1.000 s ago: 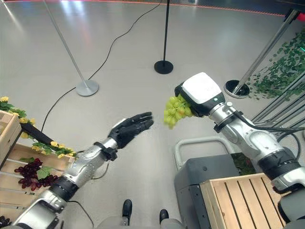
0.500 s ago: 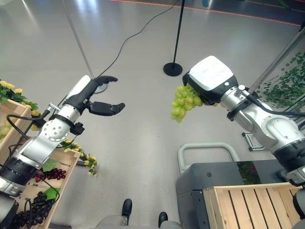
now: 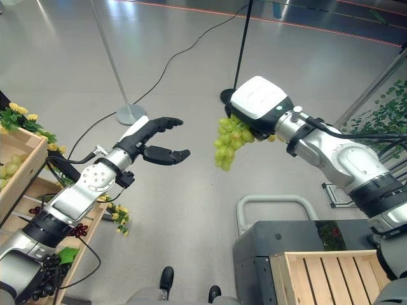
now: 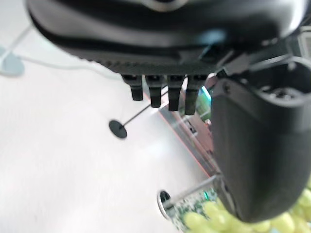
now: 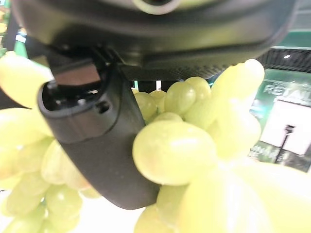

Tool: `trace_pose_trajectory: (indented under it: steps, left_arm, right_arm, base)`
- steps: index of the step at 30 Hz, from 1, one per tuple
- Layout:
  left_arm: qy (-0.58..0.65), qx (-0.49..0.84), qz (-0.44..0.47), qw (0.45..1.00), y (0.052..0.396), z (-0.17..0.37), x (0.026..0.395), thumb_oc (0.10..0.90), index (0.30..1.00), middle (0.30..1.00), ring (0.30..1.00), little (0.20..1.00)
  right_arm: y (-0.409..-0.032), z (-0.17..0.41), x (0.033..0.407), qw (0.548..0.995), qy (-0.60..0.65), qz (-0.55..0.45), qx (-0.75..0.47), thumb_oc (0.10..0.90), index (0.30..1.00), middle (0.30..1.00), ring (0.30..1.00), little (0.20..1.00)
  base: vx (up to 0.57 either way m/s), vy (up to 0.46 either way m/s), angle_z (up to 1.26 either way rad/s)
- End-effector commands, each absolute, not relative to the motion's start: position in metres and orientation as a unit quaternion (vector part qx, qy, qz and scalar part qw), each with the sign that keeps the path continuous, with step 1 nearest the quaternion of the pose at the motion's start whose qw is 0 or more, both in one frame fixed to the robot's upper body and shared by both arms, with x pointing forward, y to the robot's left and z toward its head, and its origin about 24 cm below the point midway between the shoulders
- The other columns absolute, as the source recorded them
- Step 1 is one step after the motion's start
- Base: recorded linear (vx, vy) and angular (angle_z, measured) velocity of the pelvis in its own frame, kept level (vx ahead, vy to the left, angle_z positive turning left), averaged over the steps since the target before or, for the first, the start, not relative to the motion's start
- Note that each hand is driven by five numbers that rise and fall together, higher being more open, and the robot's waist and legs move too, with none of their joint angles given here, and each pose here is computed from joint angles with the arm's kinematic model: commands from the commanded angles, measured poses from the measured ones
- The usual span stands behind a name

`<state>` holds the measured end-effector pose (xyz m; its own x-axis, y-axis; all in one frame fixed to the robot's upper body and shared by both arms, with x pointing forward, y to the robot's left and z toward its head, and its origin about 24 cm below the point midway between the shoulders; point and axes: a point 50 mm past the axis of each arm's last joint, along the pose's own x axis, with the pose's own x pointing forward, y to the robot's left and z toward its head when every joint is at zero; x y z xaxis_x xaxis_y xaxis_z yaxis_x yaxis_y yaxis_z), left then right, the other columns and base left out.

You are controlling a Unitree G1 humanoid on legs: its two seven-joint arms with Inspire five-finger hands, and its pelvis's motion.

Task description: Pick up the fruits from the basket on one side to the basket on the other side

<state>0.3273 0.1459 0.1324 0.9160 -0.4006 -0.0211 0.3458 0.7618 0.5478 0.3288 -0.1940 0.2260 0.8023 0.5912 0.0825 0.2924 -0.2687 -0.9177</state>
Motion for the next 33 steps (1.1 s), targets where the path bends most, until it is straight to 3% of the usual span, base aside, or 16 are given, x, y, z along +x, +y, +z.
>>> trace_pose_trajectory:
  steps: [1, 6, 13, 22, 33]
  left_arm:
    - [-0.085, 0.178, -0.212, 0.957, 0.124, 0.161, 0.347, 0.8, 0.9, 0.9, 0.9, 0.9]
    - [-0.068, 0.063, -0.204, 0.975, 0.107, 0.151, 0.349, 0.8, 0.9, 0.9, 0.9, 0.9]
    - [-0.045, 0.002, -0.208, 0.977, 0.097, 0.147, 0.352, 0.8, 0.9, 0.9, 0.9, 0.9]
    - [0.008, -0.089, -0.276, 0.957, 0.077, 0.13, 0.348, 0.8, 0.9, 0.9, 0.9, 0.9]
    - [-0.047, -0.138, -0.379, 0.914, 0.075, 0.147, 0.339, 0.8, 0.9, 0.9, 0.9, 0.9]
  right_arm:
    - [-0.162, 0.285, 0.332, 0.522, -0.377, 0.082, -0.761, 0.4, 0.3, 0.3, 0.3, 0.3]
    - [-0.138, 0.283, 0.329, 0.506, -0.402, 0.114, -0.755, 0.4, 0.3, 0.3, 0.3, 0.3]
    - [-0.122, 0.284, 0.327, 0.502, -0.411, 0.139, -0.749, 0.4, 0.3, 0.3, 0.3, 0.3]
    - [-0.099, 0.285, 0.322, 0.49, -0.432, 0.165, -0.739, 0.4, 0.3, 0.3, 0.3, 0.3]
    - [-0.105, 0.27, 0.326, 0.483, -0.406, 0.177, -0.756, 0.4, 0.3, 0.3, 0.3, 0.3]
  base:
    - [0.0, 0.0, 0.0]
    - [0.0, 0.0, 0.0]
    - [0.0, 0.0, 0.0]
    - [0.0, 0.0, 0.0]
    - [0.0, 0.0, 0.0]
